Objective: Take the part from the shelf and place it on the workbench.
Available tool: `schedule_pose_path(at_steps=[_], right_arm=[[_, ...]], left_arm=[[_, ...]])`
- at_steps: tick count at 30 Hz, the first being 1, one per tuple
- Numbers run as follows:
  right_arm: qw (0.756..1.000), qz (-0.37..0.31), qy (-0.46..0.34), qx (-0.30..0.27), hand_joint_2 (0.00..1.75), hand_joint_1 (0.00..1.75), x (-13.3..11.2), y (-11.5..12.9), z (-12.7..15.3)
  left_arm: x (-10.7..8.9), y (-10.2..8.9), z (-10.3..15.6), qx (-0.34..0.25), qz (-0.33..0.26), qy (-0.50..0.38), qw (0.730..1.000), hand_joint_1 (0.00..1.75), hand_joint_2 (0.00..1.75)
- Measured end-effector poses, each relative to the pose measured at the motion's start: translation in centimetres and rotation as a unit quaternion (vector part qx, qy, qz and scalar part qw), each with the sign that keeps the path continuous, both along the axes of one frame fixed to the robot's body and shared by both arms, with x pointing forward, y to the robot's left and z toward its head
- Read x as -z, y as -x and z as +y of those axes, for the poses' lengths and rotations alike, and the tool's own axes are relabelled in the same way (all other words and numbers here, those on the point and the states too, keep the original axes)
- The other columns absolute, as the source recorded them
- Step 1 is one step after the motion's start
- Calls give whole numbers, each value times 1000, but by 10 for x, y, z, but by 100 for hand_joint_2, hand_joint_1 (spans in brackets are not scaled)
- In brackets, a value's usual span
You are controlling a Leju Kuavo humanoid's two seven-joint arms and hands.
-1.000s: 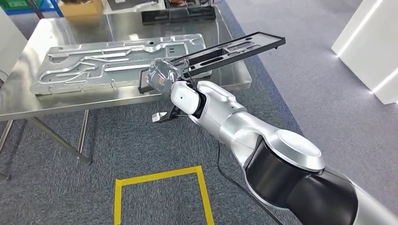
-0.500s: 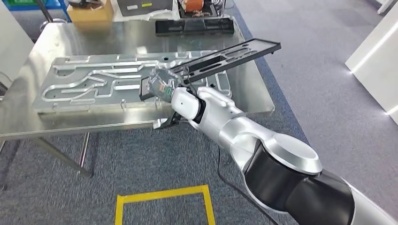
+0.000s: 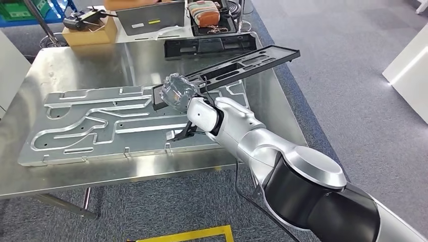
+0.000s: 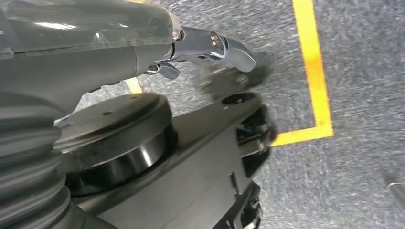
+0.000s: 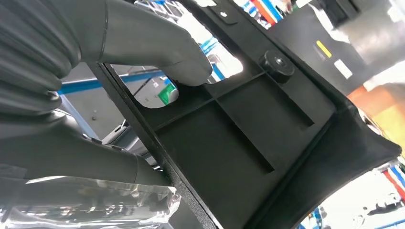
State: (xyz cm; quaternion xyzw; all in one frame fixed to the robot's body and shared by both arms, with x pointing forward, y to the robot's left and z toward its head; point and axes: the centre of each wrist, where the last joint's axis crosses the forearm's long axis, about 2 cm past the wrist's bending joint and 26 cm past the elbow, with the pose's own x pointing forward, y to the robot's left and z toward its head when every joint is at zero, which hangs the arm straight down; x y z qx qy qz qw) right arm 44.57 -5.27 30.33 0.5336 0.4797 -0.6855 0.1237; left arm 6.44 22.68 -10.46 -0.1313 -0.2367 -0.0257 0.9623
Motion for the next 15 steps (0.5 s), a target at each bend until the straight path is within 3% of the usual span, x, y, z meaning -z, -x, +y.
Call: schedule_pose_path(at_steps=[2, 8, 13, 15], right_arm=[[1000, 6, -7, -4, 175, 175, 8, 2, 0], [999, 0, -46, -19, 175, 175, 9, 5, 3], [997, 19, -71, -23, 175, 175, 28, 11, 3], [996, 22, -83, -23, 87, 87, 30, 13, 3]], left_arm=[[0, 1, -3, 0, 2, 1, 1000, 0, 175], [-4, -19, -8, 2, -22, -4, 1000, 0, 175], [-4, -19, -10, 4, -29, -3, 1000, 0, 175], [-5, -18, -13, 5, -33, 0, 999, 0, 175]])
